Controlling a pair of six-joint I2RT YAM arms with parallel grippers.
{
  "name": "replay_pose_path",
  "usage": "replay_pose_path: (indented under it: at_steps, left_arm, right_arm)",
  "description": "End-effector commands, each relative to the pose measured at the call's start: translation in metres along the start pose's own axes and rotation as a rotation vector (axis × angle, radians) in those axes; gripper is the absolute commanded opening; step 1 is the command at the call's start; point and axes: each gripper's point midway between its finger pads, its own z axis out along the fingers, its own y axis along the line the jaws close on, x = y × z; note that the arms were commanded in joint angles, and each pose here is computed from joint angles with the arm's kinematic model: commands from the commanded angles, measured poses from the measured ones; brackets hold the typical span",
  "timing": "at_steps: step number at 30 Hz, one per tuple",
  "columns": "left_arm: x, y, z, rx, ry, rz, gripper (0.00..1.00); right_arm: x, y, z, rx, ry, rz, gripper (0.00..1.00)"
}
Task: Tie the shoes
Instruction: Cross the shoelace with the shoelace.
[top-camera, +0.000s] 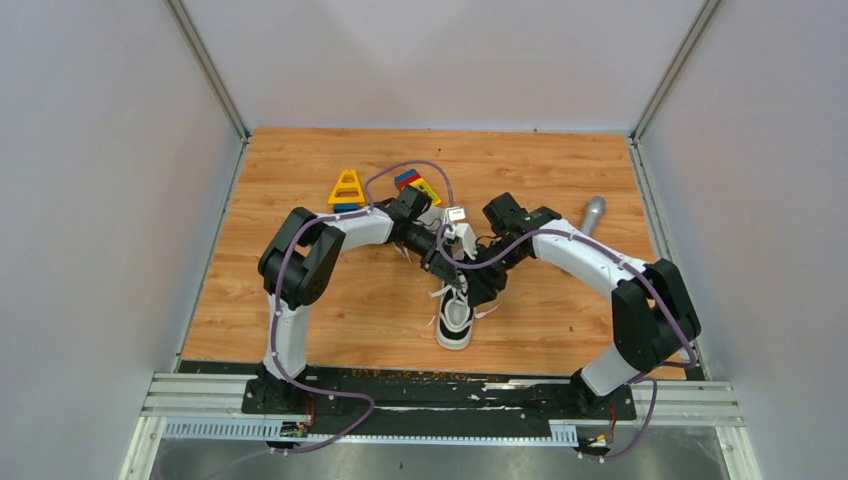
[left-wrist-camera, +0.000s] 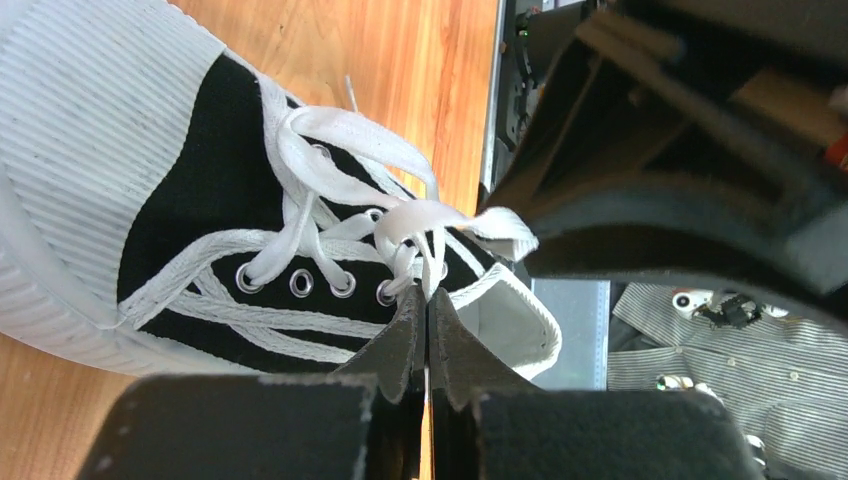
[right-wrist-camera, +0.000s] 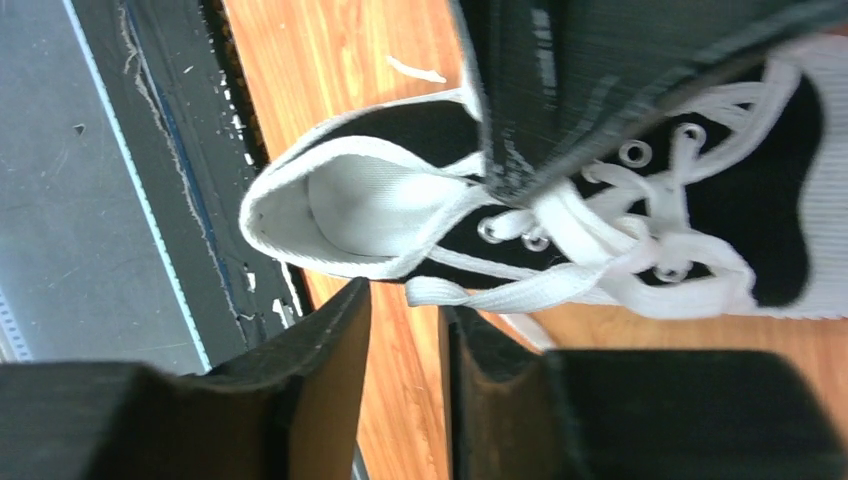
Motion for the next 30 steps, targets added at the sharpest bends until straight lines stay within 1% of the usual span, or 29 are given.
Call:
replay_pose_path:
  at_steps: [1, 5, 11, 15, 18, 21, 23, 26, 30]
  left_arm:
    - [-0.004, -0.01, -0.004, 0.028, -0.019, 0.096, 0.0]
    - [-0.009, -0.006, -0.004, 0.036, -0.032, 0.116, 0.0]
    - [-0.016, -0.002, -0.004, 0.038, -0.023, 0.103, 0.0]
    - [-0.014, -0.002, -0.004, 0.029, 0.002, 0.06, 0.0]
    - [-0.013, -0.003, -0.005, 0.025, 0.011, 0.036, 0.0]
    - [-0.016, -0.002, -0.004, 0.029, 0.014, 0.024, 0.0]
    - [-0.019, -0.003, -0.003, 0.036, 0.011, 0.014, 0.0]
    - [-0.023, -0.002, -0.002, 0.051, 0.001, -0.024, 0.0]
    - [-0.023, -0.002, 0.001, 0.072, -0.02, -0.063, 0.0]
  right_arm:
    - [-0.013, -0.025, -0.014, 0.059, -0.078, -0.011, 0.36]
    - [-0.019, -0.04, -0.02, 0.052, -0.113, -0.001, 0.4]
    - [-0.021, -0.058, -0.02, 0.012, -0.129, 0.076, 0.4]
    - [-0.031, -0.057, -0.021, -0.03, -0.157, 0.105, 0.4]
    - [-0.041, -0.053, -0.023, -0.063, -0.178, 0.139, 0.31]
    - [-0.05, -0.045, -0.029, -0.09, -0.202, 0.14, 0.15]
    - [-0.055, -0.039, -0.031, -0.098, -0.213, 0.129, 0.08]
    - [-0.057, -0.03, -0.031, -0.103, -0.216, 0.118, 0.03]
    - [-0.047, -0.017, -0.021, -0.123, -0.188, 0.078, 0.01]
